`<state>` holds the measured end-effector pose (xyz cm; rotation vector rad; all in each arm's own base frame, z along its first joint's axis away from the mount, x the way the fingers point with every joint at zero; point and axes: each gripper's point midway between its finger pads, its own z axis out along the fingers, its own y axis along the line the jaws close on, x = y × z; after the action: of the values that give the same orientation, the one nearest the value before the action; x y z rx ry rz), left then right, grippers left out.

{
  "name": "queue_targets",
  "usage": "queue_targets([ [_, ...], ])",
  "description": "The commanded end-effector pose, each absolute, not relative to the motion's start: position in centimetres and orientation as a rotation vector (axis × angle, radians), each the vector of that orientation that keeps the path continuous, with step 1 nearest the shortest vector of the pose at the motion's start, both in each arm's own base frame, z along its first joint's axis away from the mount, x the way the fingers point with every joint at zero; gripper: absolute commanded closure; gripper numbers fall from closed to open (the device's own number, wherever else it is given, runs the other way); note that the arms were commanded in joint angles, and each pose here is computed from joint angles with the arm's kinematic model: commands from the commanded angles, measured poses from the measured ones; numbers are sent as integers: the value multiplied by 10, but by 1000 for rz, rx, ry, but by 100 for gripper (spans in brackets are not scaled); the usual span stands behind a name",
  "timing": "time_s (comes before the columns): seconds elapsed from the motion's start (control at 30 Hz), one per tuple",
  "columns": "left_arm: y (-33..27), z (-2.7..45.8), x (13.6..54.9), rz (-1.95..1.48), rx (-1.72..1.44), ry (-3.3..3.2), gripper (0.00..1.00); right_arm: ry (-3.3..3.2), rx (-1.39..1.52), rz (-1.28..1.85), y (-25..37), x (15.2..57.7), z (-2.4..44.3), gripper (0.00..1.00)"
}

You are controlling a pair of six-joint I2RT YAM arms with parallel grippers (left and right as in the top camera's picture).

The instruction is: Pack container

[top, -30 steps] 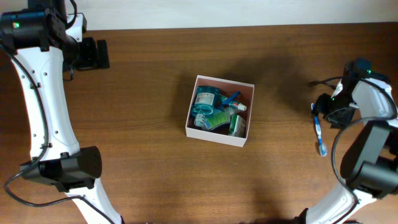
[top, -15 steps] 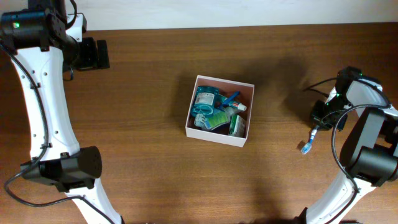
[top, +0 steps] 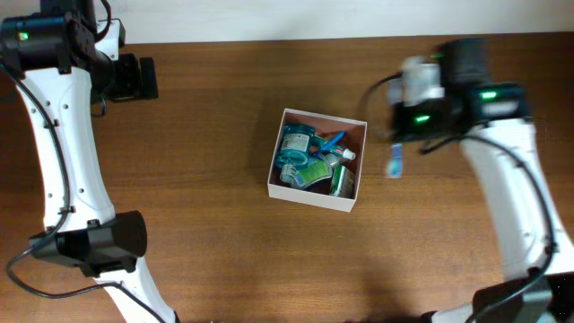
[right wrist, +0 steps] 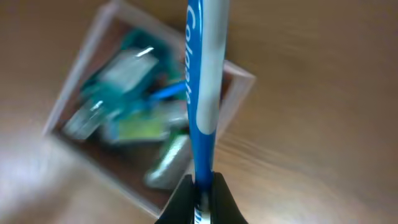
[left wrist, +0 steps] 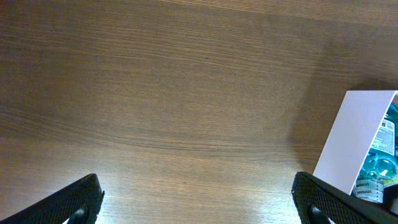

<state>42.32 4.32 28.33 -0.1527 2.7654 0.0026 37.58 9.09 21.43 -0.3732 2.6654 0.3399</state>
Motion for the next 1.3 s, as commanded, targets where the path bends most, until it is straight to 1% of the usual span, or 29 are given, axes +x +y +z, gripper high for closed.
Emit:
queue_targets([
  [0.0,45,300,418,14,-169,2720,1,2627,-772,245,146,377,184,96],
  [0.07,45,300,418,14,-169,2720,1,2589,-850,218,174,390,165,96],
  [0.17,45,300,418,14,-169,2720,1,2564,-858,179,186,408,147,95],
  [0.2,45,300,418,14,-169,2720,1,2561,-851,176,187,414,142,85],
  [0.23,45,300,418,14,-169,2720,1,2560,-848,179,189,417,138,70],
  [0.27,45,300,418,14,-169,2720,1,2558,-848,182,190,417,138,67],
  [0.33,45,300,418,14,-169,2720,1,2545,-855,209,193,414,146,33],
  [0.4,45,300,418,14,-169,2720,1,2530,-863,254,198,409,158,32],
  [0.5,45,300,418,14,-169,2720,1,2550,-772,411,206,388,201,32],
  [0.6,45,300,418,14,-169,2720,1,2553,-748,442,203,373,232,31],
  [0.67,45,300,418,14,-169,2720,0,2534,-757,487,202,355,261,23],
  [0.7,45,300,418,14,-169,2720,1,2506,-769,545,205,345,278,11],
  [0.73,45,300,418,14,-169,2720,1,2472,-784,607,210,336,293,1],
  [0.83,45,300,418,14,-169,2720,1,2337,-814,738,219,314,341,1],
  [0.87,45,300,418,14,-169,2720,1,2313,-746,759,216,306,360,1],
  [0.93,45,300,418,14,-169,2720,1,2315,-651,799,212,296,375,1],
  [1.03,45,300,418,14,-169,2720,1,2318,-641,765,202,287,379,1],
  [1.07,45,300,418,14,-169,2720,1,2315,-609,712,192,289,381,1],
  [1.1,45,300,418,14,-169,2720,1,2300,-520,608,166,298,387,1],
  [1.17,45,300,418,14,-169,2720,0,2273,-419,538,137,302,398,1],
  [1.27,45,300,418,14,-169,2720,1,2194,-220,423,75,296,424,1],
])
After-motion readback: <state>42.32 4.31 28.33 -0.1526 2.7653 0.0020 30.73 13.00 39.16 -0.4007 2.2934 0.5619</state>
